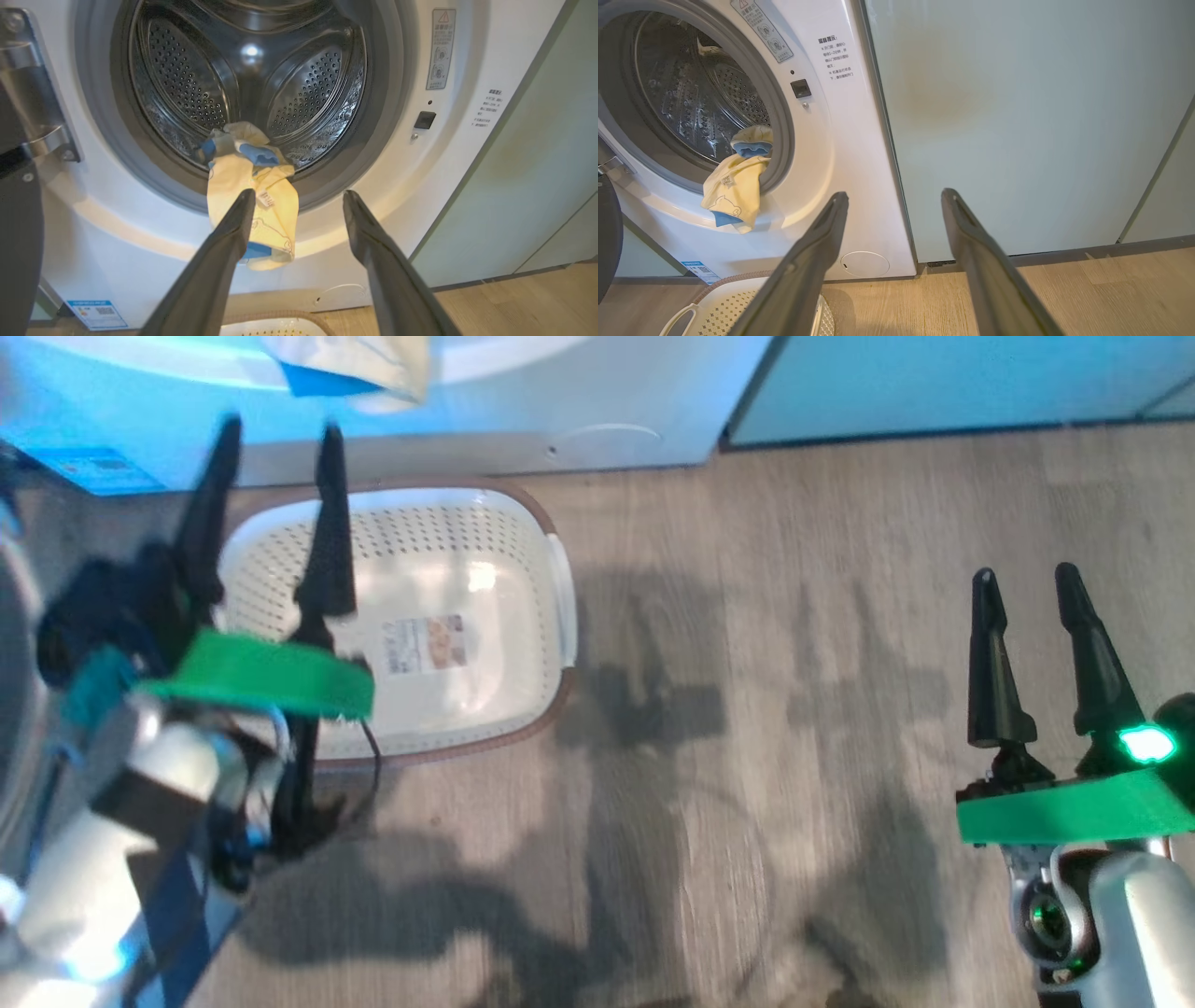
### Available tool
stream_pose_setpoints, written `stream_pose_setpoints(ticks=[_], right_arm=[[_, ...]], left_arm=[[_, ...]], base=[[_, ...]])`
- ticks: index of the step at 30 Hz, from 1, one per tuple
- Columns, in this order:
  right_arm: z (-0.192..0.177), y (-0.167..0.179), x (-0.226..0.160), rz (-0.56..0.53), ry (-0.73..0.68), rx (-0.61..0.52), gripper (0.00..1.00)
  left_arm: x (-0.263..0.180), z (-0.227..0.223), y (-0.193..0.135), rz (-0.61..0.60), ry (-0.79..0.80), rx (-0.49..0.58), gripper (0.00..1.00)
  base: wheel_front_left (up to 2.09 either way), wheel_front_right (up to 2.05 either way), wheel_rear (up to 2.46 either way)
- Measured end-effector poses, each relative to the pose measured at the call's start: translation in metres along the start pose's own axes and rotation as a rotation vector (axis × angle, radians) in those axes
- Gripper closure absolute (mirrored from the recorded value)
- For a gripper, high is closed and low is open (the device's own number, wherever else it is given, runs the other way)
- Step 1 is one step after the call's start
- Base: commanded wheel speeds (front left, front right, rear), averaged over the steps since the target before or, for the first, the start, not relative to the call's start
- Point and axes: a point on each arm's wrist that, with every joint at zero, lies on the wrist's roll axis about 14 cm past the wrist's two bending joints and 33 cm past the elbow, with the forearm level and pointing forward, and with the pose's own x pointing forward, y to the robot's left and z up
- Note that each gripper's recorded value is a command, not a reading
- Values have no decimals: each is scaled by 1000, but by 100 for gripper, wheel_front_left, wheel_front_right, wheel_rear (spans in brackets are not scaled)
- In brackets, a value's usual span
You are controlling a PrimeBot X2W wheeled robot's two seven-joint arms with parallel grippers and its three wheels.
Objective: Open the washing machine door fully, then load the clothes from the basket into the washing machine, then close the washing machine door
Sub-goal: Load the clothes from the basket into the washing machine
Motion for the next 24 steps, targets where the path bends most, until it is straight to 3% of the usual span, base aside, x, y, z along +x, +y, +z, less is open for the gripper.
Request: stream_pose_setpoints(ticks=[15, 24], right_arm=[[7, 33, -9, 92, -7, -30, 0], [8, 44, -12, 124, -8, -35, 0]], left_arm=[[-92, 3, 20, 168, 55, 9, 0], [-118, 2, 25, 238, 70, 0, 0]], base=[[0, 0, 0], [0, 0, 0]])
